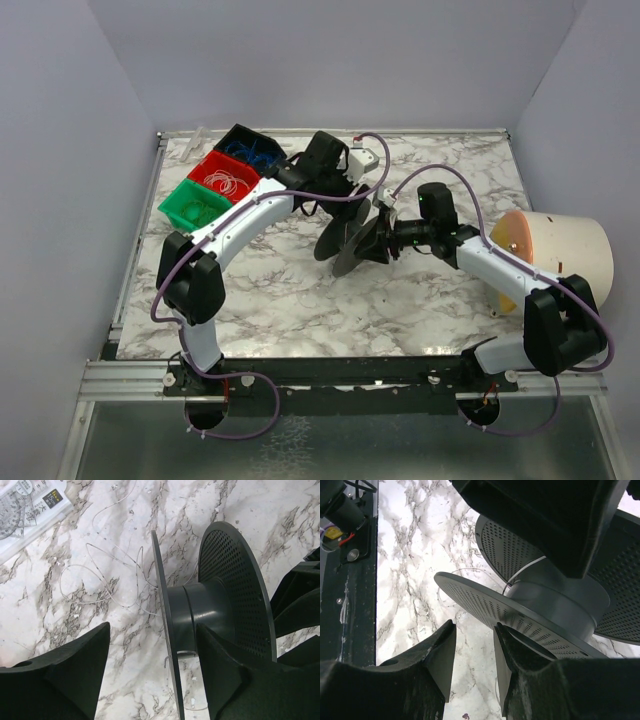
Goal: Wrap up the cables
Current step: Wrap the cable around the cable reel.
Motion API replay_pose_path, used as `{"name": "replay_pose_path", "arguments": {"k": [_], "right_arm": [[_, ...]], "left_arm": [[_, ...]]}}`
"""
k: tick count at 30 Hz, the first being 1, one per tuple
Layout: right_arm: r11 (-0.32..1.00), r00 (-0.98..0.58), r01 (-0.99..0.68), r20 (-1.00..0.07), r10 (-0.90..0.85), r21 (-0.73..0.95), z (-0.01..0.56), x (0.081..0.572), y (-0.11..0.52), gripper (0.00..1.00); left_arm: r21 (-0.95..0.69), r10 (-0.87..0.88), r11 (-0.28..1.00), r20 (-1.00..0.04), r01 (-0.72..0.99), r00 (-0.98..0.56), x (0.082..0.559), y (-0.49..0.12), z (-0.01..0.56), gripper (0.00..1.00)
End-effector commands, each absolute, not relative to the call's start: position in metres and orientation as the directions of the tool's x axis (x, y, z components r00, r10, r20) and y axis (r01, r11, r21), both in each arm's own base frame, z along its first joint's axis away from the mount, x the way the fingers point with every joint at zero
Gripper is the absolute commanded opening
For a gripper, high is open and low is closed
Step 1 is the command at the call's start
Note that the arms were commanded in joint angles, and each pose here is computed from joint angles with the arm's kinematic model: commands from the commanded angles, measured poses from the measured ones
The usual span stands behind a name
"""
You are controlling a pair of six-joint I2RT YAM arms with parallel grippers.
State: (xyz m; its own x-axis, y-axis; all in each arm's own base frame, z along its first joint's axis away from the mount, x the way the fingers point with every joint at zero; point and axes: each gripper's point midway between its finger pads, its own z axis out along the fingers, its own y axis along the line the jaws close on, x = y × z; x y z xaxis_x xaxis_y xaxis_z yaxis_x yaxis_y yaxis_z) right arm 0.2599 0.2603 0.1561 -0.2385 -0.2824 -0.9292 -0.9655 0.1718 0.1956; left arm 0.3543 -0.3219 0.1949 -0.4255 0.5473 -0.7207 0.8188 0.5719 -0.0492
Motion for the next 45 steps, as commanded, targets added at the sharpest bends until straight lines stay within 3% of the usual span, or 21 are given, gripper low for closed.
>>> {"name": "replay_pose_path", "arguments": {"k": [1,15,19,22,23,30,37,45], "right_arm": [[0.178,-0.221,-0.968,-0.934,-0.281,0.176,0.158,0.261,0.261,0.41],[0.194,-0.223,-0.966,-0.933,-0.284,0.172,0.158,0.264,0.260,0.41],[0.199,-0.223,-0.965,-0.932,-0.284,0.170,0.158,0.265,0.260,0.41],[0.202,-0.218,-0.966,-0.933,-0.285,0.164,0.159,0.265,0.260,0.42],[0.205,-0.218,-0.965,-0.933,-0.285,0.162,0.159,0.266,0.260,0.42],[0.207,-0.182,-0.971,-0.936,-0.300,0.122,0.166,0.272,0.259,0.46],[0.226,-0.107,-0.974,-0.937,-0.333,0.031,0.190,0.277,0.247,0.56],[0.242,-0.061,-0.970,-0.936,-0.346,-0.027,0.218,0.288,0.244,0.62]], "left_arm": [[-0.035,0.554,0.586,-0.712,0.809,-0.432,0.356,-0.319,0.191,0.67],[-0.046,0.593,0.558,-0.677,0.829,-0.436,0.338,-0.308,0.181,0.44],[-0.048,0.593,0.555,-0.677,0.830,-0.436,0.337,-0.308,0.181,0.26],[-0.042,0.591,0.556,-0.682,0.830,-0.431,0.339,-0.308,0.184,0.03],[-0.038,0.590,0.557,-0.685,0.829,-0.428,0.340,-0.308,0.186,0.00],[-0.044,0.561,0.563,-0.714,0.825,-0.420,0.345,-0.312,0.198,0.00],[-0.066,0.376,0.649,-0.839,0.758,-0.394,0.396,-0.303,0.268,0.00],[-0.178,0.082,0.678,-0.946,0.714,-0.314,0.424,-0.295,0.352,0.00]]}}
